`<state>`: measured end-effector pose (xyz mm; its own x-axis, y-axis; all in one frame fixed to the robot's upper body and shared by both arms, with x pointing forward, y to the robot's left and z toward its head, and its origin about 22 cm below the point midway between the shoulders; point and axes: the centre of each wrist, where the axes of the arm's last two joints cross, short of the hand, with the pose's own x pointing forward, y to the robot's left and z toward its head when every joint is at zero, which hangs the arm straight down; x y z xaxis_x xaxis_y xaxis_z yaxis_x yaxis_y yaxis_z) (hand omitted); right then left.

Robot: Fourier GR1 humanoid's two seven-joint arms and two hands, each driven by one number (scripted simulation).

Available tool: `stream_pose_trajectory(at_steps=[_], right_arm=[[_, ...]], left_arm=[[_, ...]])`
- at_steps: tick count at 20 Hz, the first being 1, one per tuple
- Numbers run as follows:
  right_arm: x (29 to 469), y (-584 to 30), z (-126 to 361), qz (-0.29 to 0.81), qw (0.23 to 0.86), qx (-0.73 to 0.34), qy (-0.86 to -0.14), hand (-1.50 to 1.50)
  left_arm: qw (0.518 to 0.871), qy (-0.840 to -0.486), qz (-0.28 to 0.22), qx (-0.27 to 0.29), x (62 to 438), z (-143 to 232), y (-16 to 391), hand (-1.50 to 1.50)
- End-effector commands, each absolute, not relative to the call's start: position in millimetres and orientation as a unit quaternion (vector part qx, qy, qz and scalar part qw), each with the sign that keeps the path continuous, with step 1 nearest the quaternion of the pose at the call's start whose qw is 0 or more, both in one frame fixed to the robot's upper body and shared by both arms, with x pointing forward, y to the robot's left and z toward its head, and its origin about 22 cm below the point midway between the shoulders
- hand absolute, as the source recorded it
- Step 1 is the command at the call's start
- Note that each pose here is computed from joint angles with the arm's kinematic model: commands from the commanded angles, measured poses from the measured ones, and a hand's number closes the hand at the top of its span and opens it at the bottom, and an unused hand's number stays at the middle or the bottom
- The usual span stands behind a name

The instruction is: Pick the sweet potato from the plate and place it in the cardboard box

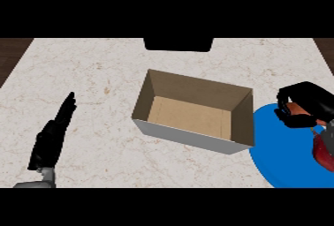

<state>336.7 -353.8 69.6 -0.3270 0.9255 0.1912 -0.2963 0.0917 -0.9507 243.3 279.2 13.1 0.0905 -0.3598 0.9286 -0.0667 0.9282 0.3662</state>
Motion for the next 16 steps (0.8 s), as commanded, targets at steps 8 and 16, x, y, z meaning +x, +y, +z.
stream_pose_trajectory(at_steps=[8,16], right_arm=[[388.2,-389.2,108.2,0.61,0.379,-0.258,-0.646,1.5],[403.5,-365.3,141.7,0.504,0.354,-0.047,-0.787,1.5]], left_arm=[[0.727,-0.66,-0.097,0.162,246.9,5.4,281.4,0.0],[0.728,-0.657,-0.098,0.17,254.4,16.1,284.8,0.0]])
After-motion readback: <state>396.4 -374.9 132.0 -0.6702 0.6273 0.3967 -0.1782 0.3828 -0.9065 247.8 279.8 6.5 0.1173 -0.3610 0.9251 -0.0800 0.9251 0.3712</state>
